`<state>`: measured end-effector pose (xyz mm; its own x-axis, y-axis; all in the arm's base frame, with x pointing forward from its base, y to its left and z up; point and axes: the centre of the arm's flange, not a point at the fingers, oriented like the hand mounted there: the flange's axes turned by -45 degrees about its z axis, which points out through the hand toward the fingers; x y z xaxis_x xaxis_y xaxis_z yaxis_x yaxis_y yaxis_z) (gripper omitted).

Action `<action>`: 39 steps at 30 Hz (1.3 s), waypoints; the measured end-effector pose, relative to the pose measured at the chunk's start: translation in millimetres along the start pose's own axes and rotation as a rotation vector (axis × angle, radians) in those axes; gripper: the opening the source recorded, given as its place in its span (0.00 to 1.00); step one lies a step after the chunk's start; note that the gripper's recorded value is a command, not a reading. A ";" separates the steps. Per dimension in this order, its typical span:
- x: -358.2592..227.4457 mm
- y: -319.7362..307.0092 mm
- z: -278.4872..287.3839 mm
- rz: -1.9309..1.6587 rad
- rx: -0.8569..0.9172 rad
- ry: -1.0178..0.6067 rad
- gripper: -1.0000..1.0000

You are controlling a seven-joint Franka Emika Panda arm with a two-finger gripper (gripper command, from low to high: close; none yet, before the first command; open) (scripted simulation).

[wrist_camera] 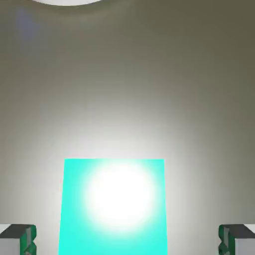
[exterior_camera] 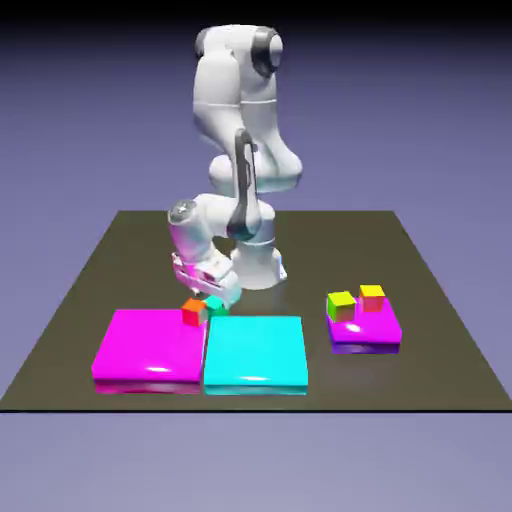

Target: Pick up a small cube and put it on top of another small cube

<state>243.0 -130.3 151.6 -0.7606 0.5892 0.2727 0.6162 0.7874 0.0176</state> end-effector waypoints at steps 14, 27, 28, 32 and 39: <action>-0.1 -2.8 6.7 0.008 0.000 0.000 0.00; 9.0 -4.1 -36.8 0.008 0.015 0.003 0.00; 7.7 2.6 -40.8 -0.001 0.023 0.001 0.00; 0.9 69.3 -64.7 -0.088 0.071 -0.010 0.00; 42.8 204.7 -98.2 -0.262 0.122 -0.020 0.00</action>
<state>356.6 38.3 261.3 -0.8952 0.3656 0.2549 0.3703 0.9284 -0.0310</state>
